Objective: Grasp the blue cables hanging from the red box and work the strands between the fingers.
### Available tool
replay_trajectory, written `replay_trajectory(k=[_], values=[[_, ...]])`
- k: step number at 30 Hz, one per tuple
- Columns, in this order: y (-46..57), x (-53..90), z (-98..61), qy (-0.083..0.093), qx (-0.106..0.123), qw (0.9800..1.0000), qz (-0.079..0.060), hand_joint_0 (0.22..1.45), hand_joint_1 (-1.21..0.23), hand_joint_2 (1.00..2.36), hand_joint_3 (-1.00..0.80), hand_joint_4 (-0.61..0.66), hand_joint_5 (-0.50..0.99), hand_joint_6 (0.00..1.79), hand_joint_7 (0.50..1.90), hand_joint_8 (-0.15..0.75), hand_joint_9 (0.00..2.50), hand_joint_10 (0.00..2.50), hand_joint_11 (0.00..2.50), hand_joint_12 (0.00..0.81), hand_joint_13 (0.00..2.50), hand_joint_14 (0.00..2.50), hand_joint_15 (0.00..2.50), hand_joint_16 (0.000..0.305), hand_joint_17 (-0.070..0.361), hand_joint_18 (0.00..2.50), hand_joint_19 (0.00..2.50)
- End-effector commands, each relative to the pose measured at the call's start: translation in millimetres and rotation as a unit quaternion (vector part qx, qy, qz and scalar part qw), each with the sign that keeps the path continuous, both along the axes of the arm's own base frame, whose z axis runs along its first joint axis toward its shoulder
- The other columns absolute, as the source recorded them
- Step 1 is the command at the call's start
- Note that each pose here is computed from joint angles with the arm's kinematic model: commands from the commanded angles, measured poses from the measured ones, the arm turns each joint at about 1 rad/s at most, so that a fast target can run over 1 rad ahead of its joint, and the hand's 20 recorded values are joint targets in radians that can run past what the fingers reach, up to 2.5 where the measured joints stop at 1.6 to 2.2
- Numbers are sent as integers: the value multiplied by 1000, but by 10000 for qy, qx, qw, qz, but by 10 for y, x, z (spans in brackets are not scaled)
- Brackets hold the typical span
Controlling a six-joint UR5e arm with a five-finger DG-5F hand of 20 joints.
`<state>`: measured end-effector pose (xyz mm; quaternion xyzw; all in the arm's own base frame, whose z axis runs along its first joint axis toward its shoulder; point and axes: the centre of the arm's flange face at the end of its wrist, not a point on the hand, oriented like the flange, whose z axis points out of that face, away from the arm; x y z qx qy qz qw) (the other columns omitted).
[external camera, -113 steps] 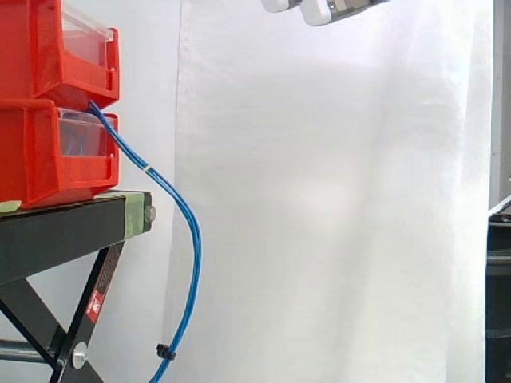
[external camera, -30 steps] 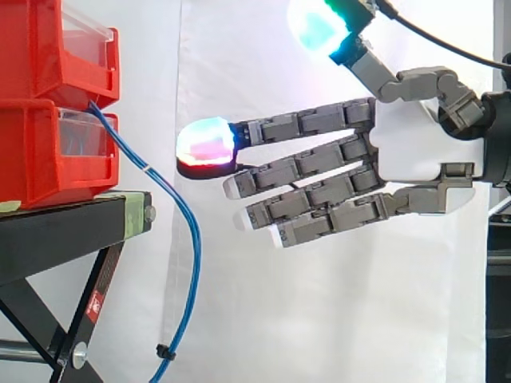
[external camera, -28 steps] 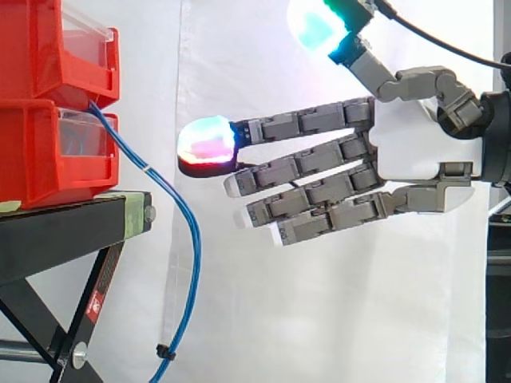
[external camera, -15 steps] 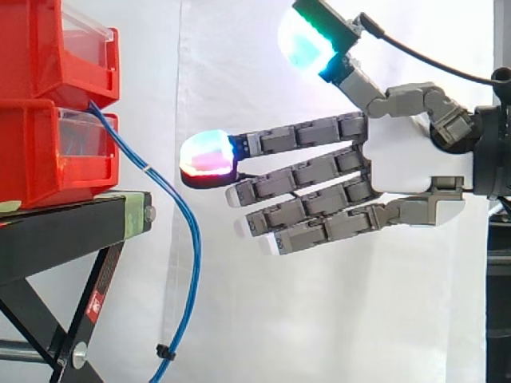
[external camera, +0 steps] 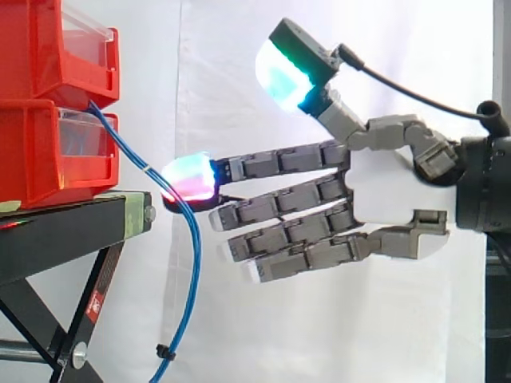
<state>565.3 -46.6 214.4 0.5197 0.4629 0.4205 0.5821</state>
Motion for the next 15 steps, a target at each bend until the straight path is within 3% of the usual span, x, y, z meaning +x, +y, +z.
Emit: replay_trajectory(k=[1,6,15], values=[[76,57,-103,-76,16,10000,29,635,-407,1000,-1000,111,-473,5,662,285,0,0,53,385,0,5,205,73,164,0,319],[153,171,-166,-183,47,9998,-71,634,-407,1000,-1000,111,-472,5,662,287,0,0,64,385,0,5,209,73,164,0,319],[246,184,-155,-177,-73,9995,-247,634,-407,1000,-1000,111,-471,5,662,293,0,1,68,387,0,6,214,73,163,0,328]])
